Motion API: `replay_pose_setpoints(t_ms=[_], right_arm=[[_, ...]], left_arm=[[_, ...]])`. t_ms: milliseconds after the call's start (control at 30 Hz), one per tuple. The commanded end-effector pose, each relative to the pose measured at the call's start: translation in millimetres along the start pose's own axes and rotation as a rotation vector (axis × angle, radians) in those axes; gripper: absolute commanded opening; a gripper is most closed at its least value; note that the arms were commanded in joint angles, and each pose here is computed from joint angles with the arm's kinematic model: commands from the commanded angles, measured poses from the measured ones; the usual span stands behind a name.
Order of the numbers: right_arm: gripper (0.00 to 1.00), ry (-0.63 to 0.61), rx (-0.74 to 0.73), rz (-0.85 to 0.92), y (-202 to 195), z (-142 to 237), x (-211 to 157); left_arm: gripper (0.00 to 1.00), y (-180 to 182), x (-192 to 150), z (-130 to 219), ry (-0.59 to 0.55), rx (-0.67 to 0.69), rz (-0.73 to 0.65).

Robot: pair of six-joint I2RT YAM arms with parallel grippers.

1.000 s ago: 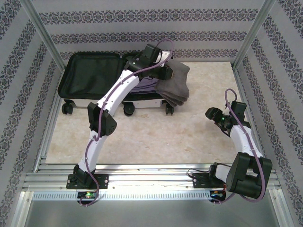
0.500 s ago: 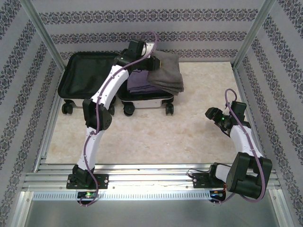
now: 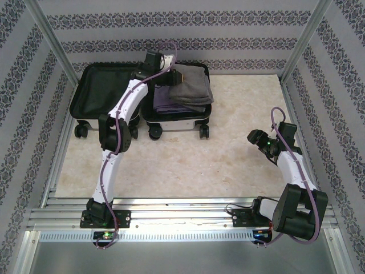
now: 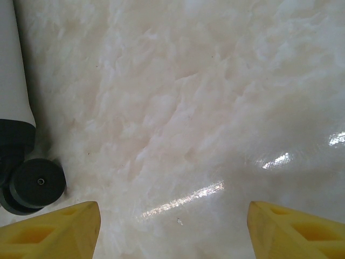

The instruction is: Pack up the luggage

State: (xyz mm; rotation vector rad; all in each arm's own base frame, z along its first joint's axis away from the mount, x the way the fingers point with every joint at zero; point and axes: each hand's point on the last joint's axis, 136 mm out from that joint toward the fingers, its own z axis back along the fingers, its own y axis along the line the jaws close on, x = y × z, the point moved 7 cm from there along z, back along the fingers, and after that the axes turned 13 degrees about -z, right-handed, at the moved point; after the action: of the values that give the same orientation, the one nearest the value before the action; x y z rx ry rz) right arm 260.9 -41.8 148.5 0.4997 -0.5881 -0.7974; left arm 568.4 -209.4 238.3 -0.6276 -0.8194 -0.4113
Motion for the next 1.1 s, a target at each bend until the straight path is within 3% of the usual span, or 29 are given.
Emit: replay_pose_setpoints(t_ms=[0,300,1067], right_arm=[[0.72,0.005,0.017,-0.005,-1,2,-3],[0.72,0.010,0.026,-0.009,0,-1,-1],[0.72,0.008,0.033,-0.009,2,-3,1]], left_arm=[[0.00,21,8,5,-0.063,-0.003,-0.006],[0.00,52,-11,10,-0.017,0.046,0.021],[0.00,72,-28,34,0.020,0.117,0.026]])
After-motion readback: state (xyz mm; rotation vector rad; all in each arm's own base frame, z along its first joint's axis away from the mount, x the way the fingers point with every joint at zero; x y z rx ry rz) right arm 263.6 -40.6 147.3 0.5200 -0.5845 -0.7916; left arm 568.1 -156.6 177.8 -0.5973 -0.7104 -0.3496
